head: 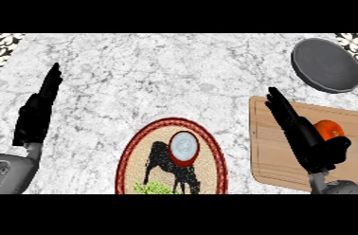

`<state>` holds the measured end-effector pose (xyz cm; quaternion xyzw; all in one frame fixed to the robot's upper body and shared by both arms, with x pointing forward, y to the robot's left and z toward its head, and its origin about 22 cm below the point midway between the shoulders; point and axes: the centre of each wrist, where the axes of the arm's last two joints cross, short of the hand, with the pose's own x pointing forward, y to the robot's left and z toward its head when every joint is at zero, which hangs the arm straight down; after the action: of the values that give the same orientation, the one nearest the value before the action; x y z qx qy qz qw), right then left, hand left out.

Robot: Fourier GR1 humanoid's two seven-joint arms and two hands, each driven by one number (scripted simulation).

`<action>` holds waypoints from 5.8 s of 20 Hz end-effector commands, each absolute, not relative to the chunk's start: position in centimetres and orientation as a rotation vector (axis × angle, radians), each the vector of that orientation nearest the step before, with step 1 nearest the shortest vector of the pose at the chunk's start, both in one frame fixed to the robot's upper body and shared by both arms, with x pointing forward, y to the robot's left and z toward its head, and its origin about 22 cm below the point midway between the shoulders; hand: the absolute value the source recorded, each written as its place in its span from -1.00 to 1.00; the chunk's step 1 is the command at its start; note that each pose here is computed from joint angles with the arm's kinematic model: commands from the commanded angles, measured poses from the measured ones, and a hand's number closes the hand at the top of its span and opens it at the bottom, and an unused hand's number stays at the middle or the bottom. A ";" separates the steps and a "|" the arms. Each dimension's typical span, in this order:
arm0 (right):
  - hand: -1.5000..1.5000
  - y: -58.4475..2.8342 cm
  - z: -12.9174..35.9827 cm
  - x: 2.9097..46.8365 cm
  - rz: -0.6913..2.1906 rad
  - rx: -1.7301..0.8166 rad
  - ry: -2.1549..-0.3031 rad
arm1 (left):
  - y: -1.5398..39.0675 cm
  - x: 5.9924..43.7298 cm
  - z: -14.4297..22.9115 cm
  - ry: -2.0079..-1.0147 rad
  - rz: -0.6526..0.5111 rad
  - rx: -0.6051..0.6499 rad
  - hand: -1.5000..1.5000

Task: Pick the squash from the cutting board and place it in the pan

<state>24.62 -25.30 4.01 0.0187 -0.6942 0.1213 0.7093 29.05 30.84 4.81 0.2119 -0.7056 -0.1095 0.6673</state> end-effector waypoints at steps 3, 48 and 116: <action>-1.00 -33.2 7.0 28.9 0.397 0.058 -1.437 | 28.9 28.4 5.2 -1.584 -0.297 0.289 0.00; -1.00 -35.5 12.6 35.7 1.683 -0.448 -0.487 | 25.9 27.5 6.5 -1.514 -0.359 0.099 0.00; 1.00 -25.9 13.1 32.8 0.395 -1.114 -1.502 | 24.8 28.4 4.9 -1.507 -0.352 0.083 0.00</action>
<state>30.39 -23.83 14.23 -0.4823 -0.6381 0.2062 0.5637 27.44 24.99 4.92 0.0437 -0.6767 -0.1550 0.7184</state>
